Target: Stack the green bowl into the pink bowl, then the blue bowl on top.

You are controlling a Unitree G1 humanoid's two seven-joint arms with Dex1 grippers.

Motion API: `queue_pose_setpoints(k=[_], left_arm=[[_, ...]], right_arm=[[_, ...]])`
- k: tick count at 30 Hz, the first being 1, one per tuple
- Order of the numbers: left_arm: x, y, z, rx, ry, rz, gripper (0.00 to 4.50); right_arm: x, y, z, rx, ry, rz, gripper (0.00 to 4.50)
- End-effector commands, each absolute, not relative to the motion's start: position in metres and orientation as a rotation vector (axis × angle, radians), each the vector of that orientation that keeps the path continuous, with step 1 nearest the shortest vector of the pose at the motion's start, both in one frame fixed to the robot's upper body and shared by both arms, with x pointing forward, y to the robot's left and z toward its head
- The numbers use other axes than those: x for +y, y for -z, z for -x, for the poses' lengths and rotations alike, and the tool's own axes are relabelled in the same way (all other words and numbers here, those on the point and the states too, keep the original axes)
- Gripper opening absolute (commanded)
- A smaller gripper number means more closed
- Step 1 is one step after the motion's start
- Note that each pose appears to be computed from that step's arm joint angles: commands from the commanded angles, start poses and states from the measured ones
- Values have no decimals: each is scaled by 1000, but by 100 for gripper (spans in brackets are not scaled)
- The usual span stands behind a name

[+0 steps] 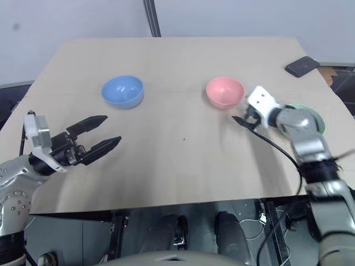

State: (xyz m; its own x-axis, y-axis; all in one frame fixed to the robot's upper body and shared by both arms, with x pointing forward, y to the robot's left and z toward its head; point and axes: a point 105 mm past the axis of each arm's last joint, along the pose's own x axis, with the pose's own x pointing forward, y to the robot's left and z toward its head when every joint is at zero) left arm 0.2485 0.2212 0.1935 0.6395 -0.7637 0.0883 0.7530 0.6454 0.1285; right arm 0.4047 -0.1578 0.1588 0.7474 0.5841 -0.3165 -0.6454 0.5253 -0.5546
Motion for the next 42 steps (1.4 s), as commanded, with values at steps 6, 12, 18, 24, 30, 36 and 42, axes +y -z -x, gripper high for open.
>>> queue_pose_setpoints(k=[6,12,18,24,30,36,42], left_arm=[[218,-203,-229,-203,822,-107,450],[213,-205,-221,-213,825,-101,450],[210,-201,-212,-182,908,-93,450],[213,-200,-217,-184,919,-92,450],[210,-198,-222,-181,936,-91,450],[207,-198,-227,-185,961,-85,450],[193,-199,-242,-207,1037,-55,450]], right_arm=[[-137,-148,-436,116,-803,921,267],[-127,-154,-439,66,-841,978,3],[-82,-171,-401,-63,-1167,934,3],[-44,-151,-328,-16,-1438,928,3],[-39,-132,-320,108,-1432,961,80],[-48,-167,-327,15,-1256,849,349],[-100,-208,-312,-9,-1055,681,437]])
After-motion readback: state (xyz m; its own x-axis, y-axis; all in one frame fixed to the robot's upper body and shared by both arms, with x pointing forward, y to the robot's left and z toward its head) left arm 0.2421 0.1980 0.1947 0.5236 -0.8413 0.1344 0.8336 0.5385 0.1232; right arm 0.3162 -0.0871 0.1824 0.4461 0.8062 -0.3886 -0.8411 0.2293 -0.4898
